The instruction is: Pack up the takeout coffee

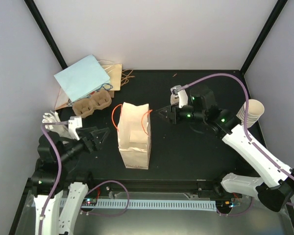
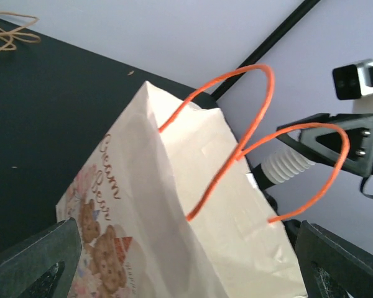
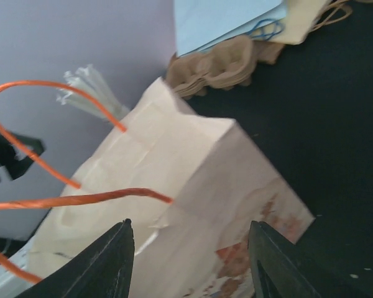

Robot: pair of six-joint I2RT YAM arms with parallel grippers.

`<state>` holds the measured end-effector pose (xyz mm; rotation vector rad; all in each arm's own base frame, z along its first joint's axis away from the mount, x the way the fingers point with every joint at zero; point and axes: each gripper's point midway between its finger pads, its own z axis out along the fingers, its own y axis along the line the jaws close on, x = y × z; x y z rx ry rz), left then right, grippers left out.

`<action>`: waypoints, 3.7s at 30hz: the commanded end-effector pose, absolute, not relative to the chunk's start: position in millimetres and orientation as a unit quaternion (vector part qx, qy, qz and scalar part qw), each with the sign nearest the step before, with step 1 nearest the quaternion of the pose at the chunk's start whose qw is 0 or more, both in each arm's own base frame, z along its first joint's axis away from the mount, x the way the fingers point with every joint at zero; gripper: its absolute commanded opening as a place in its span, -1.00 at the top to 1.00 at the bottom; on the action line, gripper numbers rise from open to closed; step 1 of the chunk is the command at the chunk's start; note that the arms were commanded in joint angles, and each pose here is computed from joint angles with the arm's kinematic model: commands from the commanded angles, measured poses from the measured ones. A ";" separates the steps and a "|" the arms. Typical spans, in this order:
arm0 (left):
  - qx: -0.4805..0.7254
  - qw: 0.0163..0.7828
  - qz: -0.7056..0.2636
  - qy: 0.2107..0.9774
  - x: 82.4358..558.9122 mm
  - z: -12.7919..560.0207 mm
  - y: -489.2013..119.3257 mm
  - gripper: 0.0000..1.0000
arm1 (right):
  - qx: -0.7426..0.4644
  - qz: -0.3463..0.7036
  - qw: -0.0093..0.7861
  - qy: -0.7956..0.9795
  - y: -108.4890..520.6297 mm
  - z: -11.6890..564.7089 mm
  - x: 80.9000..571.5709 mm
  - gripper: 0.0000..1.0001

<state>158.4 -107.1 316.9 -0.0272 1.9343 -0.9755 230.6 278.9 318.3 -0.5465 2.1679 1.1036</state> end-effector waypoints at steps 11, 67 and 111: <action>-0.006 0.387 -0.407 0.827 155.6 295.8 -118.2 -0.90 | -0.139 0.206 0.502 0.828 191.7 302.1 276.5 -0.05; -0.004 0.444 -0.231 0.866 237.4 313.2 -144.8 0.97 | -0.028 -0.018 0.712 0.702 11.5 165.9 356.6 -1.00; -0.013 0.419 -0.265 0.868 228.6 277.3 -150.7 0.97 | 0.001 -0.031 0.675 0.737 1.3 156.6 378.0 -1.00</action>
